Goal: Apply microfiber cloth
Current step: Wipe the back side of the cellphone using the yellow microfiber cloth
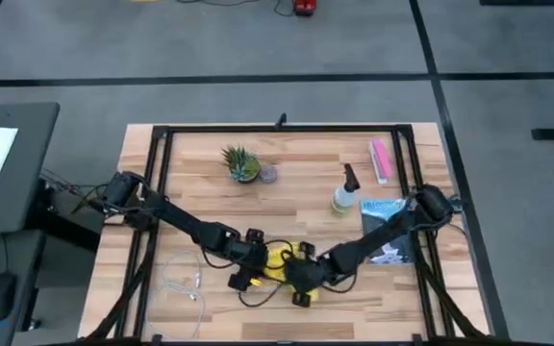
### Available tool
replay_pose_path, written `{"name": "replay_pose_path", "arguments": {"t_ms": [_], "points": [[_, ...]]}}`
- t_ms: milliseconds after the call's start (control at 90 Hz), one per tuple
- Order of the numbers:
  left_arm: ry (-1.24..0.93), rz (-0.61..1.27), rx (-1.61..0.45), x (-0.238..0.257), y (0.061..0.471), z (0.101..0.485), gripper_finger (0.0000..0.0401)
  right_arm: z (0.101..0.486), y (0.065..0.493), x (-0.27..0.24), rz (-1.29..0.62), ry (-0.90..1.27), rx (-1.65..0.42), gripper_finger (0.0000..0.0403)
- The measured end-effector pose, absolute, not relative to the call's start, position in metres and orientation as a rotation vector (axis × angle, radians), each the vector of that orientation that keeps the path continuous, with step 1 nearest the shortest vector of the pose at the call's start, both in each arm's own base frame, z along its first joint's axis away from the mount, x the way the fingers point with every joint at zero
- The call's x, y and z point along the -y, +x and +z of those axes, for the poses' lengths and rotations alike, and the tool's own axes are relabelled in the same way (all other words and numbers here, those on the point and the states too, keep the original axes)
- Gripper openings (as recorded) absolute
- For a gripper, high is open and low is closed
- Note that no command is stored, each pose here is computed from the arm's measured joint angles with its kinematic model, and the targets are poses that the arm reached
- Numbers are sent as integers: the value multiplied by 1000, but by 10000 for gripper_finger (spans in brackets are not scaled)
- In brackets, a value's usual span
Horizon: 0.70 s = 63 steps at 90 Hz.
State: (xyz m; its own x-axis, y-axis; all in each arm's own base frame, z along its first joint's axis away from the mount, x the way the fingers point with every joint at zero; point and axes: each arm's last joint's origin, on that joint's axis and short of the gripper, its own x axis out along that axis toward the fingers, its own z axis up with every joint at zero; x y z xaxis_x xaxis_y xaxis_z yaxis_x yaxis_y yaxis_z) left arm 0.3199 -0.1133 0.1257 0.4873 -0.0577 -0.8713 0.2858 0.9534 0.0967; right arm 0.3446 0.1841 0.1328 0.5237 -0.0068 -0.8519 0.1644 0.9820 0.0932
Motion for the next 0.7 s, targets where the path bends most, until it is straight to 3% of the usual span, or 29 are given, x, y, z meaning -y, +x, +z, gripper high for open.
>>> {"name": "replay_pose_path", "arguments": {"t_ms": [133, 400, 567, 700], "points": [[243, -208, -1044, 114, 320, 126, 346, 138, 330, -187, -171, 154, -1057, 8], [218, -190, -1030, 114, 321, 126, 346, 135, 388, -169, -44, 246, -679, 8], [197, -177, -1032, 114, 321, 126, 346, 120, 384, -158, -108, 232, -812, 8], [185, -166, -1036, 114, 321, 126, 346, 122, 357, -170, -158, 173, -990, 8]]}}
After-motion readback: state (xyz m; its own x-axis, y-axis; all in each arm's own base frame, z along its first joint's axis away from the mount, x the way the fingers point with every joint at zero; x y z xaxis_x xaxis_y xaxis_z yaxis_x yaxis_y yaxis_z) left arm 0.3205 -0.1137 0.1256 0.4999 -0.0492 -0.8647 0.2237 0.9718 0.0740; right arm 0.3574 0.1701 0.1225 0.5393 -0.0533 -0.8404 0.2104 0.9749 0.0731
